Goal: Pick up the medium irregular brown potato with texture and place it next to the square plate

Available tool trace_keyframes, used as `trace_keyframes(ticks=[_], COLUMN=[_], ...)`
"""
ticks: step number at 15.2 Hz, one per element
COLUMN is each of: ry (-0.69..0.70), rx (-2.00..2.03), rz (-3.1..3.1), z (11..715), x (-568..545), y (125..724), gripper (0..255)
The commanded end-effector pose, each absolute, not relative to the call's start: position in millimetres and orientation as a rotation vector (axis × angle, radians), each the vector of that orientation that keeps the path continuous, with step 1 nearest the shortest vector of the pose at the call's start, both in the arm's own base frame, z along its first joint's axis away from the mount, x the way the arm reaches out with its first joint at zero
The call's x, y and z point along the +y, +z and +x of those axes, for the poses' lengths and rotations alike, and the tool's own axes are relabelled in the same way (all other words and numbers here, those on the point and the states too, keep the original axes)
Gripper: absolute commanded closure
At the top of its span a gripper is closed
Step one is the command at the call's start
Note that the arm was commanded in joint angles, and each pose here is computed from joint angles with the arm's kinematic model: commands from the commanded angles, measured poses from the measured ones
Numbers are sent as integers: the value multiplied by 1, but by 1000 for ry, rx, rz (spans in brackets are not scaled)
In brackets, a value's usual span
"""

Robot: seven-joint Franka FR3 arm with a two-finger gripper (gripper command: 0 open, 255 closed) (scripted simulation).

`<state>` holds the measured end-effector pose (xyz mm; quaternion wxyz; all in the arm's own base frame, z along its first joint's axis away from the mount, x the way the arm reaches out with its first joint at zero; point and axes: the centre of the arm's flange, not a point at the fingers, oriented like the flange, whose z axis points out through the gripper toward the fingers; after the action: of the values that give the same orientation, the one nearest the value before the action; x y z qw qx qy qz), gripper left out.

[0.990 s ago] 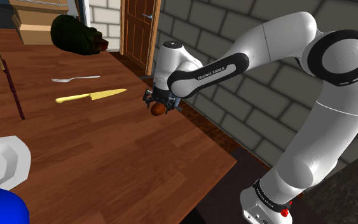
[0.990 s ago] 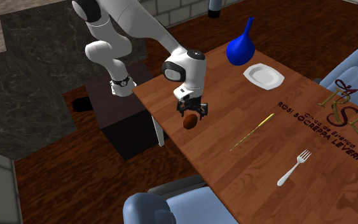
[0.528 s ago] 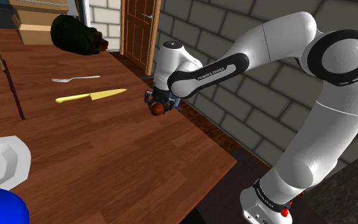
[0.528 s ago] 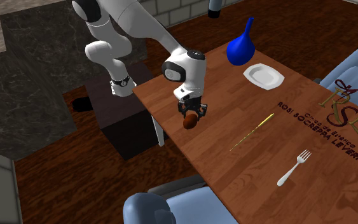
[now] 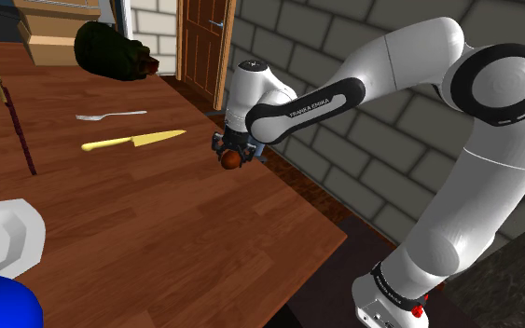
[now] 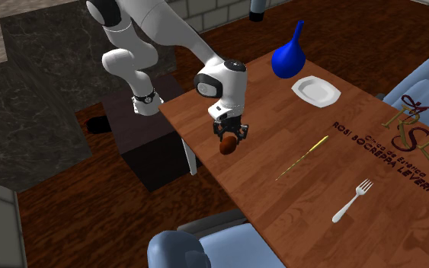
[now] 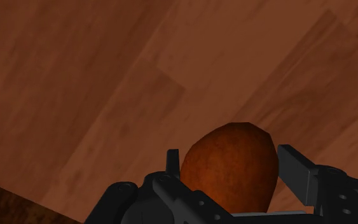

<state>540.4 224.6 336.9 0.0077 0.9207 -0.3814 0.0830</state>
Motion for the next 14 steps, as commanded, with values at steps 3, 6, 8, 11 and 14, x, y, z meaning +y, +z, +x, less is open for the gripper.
trace_keyframes(ticks=[3, 6, 8, 11, 14], ry=[257, 257, 257, 257, 257], rx=[-1193, -1193, -1193, -1193, -1193], rz=[2876, 2876, 2876, 2876, 2876], z=[540, 540, 540, 540, 540], x=[224, 224, 224, 224, 224], y=[352, 368, 378, 394, 410], gripper=[255, 255, 255, 255, 255])
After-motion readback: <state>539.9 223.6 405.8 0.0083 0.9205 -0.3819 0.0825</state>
